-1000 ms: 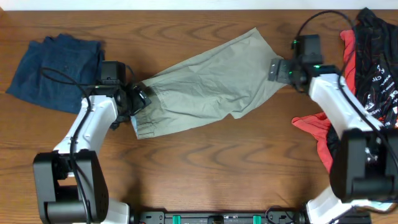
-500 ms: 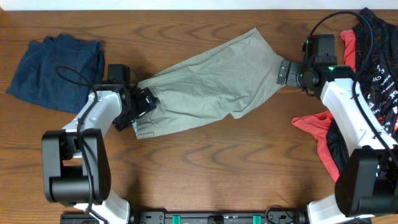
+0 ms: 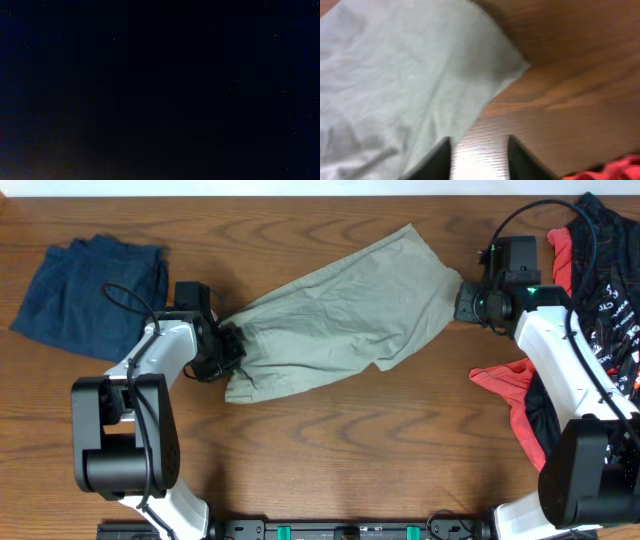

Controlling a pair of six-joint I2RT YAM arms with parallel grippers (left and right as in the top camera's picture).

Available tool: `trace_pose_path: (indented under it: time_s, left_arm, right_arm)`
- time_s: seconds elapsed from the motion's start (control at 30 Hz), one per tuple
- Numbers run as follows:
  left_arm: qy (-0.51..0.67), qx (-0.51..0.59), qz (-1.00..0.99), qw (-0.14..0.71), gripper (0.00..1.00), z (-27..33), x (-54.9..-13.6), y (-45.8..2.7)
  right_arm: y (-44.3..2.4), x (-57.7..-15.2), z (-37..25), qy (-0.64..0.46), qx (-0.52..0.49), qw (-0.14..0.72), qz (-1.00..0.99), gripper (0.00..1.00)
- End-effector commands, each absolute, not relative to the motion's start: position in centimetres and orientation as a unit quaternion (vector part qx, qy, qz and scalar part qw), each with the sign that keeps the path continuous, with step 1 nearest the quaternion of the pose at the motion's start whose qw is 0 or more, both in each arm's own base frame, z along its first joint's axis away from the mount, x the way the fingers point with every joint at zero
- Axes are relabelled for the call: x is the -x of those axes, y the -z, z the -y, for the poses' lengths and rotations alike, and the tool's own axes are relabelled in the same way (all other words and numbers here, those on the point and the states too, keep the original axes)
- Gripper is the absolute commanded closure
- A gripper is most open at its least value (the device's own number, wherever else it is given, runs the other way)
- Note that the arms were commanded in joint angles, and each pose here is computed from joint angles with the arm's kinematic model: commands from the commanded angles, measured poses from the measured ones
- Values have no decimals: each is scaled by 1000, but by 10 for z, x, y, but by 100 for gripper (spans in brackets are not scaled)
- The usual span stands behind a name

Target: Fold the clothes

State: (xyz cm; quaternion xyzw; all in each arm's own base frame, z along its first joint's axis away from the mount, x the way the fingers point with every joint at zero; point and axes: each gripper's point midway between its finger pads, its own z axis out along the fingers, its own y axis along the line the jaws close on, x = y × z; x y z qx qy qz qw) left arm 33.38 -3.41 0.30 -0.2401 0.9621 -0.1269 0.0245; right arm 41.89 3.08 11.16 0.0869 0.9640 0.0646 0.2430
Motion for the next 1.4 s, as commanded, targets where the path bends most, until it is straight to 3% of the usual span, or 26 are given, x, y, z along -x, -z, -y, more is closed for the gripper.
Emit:
trace_pose_path:
  time_s: [0.0, 0.3, 0.7, 0.9, 1.1, 1.37]
  left_arm:
    - [135, 212, -967, 44, 94, 36, -338, -34]
    - [148, 202, -963, 100, 94, 38, -334, -118]
    - [196, 166, -956, 143, 94, 64, -327, -158]
    - [262, 142, -940, 165, 94, 84, -338, -185]
    - [267, 138, -936, 184, 94, 85, -346, -192]
    - [249, 142, -940, 186, 94, 79, -346, -189]
  right_arm:
    - [-118, -416, -72, -137, -38, 235, -962, 96]
    - [-90, -380, -162, -211, 89, 180, -957, 98]
    - [8, -309, -310, -293, 230, 77, -925, 98]
    - [27, -275, -366, -316, 297, 82, -897, 94]
    - [2, -312, -359, -267, 281, 146, -910, 69]
    - [-57, -383, -232, -126, 150, 212, -958, 59]
